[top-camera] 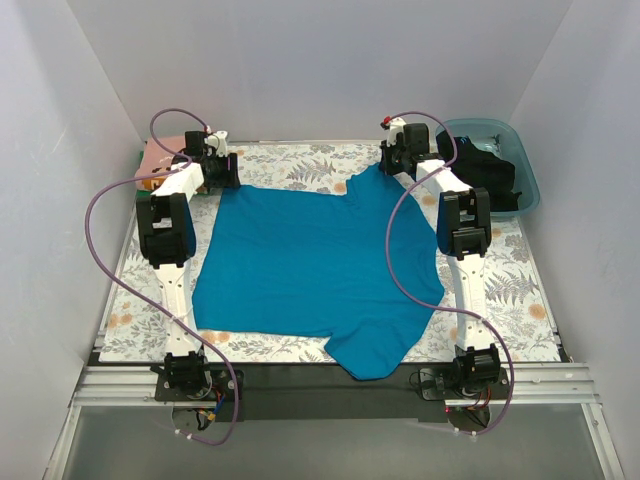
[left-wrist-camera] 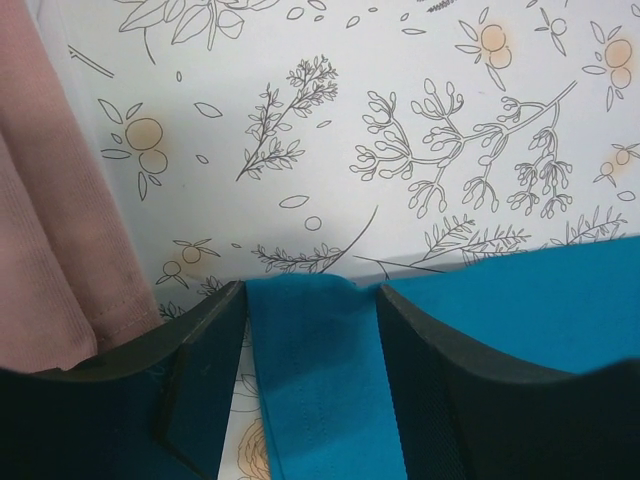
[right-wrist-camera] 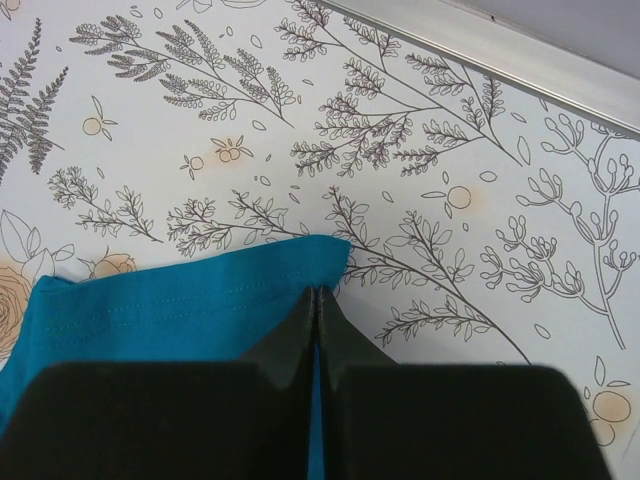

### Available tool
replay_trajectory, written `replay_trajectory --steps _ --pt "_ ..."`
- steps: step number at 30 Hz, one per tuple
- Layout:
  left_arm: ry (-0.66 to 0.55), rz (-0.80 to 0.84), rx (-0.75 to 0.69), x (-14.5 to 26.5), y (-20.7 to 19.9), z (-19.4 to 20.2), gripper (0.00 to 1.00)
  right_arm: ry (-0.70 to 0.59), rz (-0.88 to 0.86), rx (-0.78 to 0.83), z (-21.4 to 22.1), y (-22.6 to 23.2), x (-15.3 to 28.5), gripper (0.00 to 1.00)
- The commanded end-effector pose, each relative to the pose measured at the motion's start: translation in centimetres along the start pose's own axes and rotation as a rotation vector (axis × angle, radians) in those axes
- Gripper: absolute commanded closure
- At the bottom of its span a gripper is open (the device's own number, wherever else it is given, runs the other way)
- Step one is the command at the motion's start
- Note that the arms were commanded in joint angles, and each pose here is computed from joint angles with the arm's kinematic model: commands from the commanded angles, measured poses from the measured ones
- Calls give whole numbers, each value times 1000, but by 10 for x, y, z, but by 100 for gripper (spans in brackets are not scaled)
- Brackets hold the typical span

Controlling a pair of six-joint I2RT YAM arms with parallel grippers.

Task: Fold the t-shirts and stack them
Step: Flatten the tshirt out

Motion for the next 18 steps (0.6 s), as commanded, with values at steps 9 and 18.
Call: replay_trajectory --steps 9,18 --pt "10 -47 -11 4 5 -3 93 -152 -32 106 -60 20 25 99" --pt "-66 -110 -13 20 13 -23 100 -224 -40 137 -97 32 68 99"
Point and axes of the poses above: each gripper's point midway between its finger pads, its own x axis back along the fingers, its own y axis along the line the jaws close on, z = x × y, the point moved 5 cm from there along x, back along the fingers, and after that the axes turned 14 degrees about -x, right-handed, at the moved point
